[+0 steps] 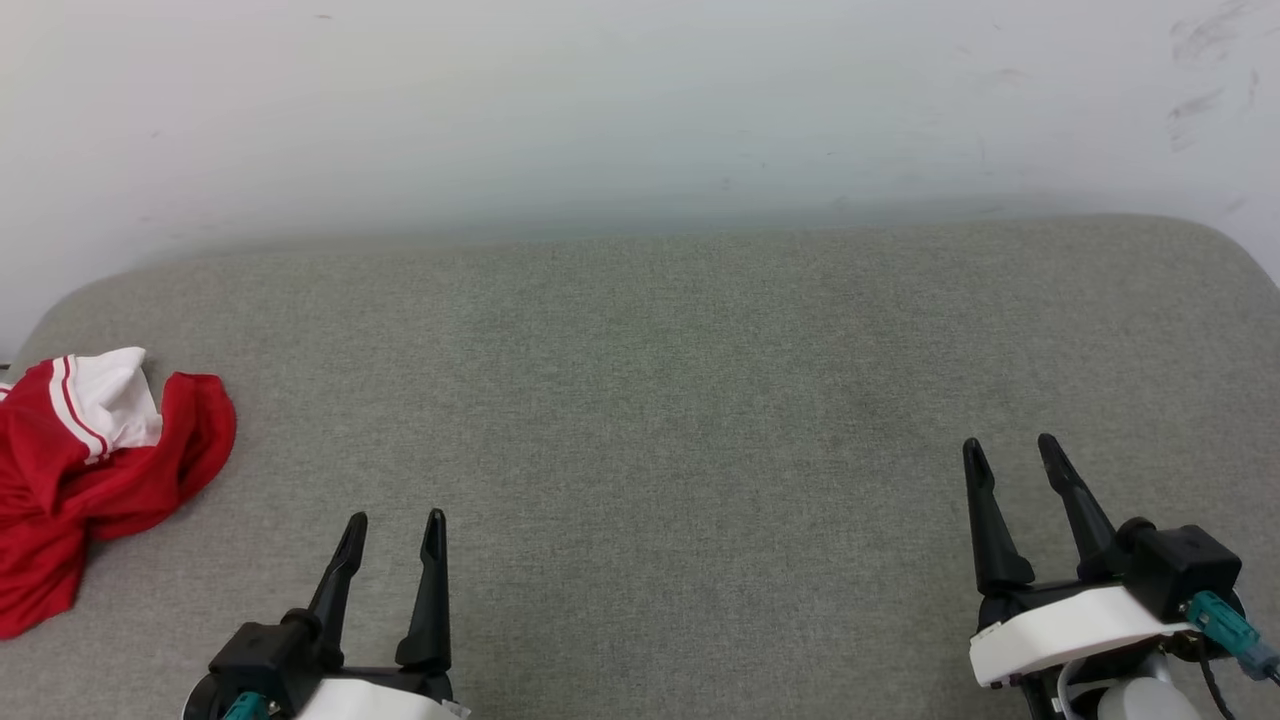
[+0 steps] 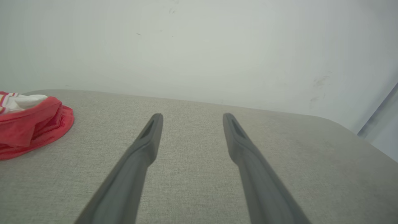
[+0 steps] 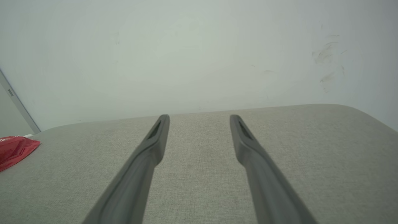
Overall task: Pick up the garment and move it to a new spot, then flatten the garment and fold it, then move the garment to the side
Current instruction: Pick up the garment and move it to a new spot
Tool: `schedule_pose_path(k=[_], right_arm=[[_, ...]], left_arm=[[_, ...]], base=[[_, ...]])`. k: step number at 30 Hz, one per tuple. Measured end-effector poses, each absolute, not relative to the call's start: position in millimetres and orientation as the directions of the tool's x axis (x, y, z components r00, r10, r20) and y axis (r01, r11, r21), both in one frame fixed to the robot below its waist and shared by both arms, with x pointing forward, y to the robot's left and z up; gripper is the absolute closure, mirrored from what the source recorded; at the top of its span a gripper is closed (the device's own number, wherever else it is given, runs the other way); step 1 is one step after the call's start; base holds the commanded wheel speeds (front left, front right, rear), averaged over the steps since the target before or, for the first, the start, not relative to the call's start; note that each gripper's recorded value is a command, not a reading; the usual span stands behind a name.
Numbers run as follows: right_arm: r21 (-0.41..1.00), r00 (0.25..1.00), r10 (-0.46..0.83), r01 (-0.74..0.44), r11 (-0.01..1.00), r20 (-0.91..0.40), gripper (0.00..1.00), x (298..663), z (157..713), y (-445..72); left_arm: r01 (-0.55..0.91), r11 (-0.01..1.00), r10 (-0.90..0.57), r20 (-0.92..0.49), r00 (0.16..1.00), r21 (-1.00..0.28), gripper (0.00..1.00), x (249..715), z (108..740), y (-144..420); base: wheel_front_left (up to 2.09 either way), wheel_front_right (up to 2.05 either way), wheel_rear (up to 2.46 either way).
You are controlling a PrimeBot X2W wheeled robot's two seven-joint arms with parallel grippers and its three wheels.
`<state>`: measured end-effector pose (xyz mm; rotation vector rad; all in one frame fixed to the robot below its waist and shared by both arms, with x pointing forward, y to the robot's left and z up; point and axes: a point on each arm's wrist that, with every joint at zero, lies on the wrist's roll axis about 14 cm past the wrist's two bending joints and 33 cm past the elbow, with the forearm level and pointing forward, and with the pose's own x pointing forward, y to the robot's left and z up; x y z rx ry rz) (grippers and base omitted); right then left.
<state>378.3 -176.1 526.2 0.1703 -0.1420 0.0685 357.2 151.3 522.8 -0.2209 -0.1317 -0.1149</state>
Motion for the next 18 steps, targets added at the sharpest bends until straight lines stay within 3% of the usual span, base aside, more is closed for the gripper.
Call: schedule_pose_path(k=[18], right_arm=[[0.188,0.96,0.25,-0.271,0.944,0.128,0.0,387,520,-107]], left_arm=[[-0.038,0.983,0.066,0.147,0.987,-0.181,0.0,330,525,202]], base=[[0.0,0.0,0.0]])
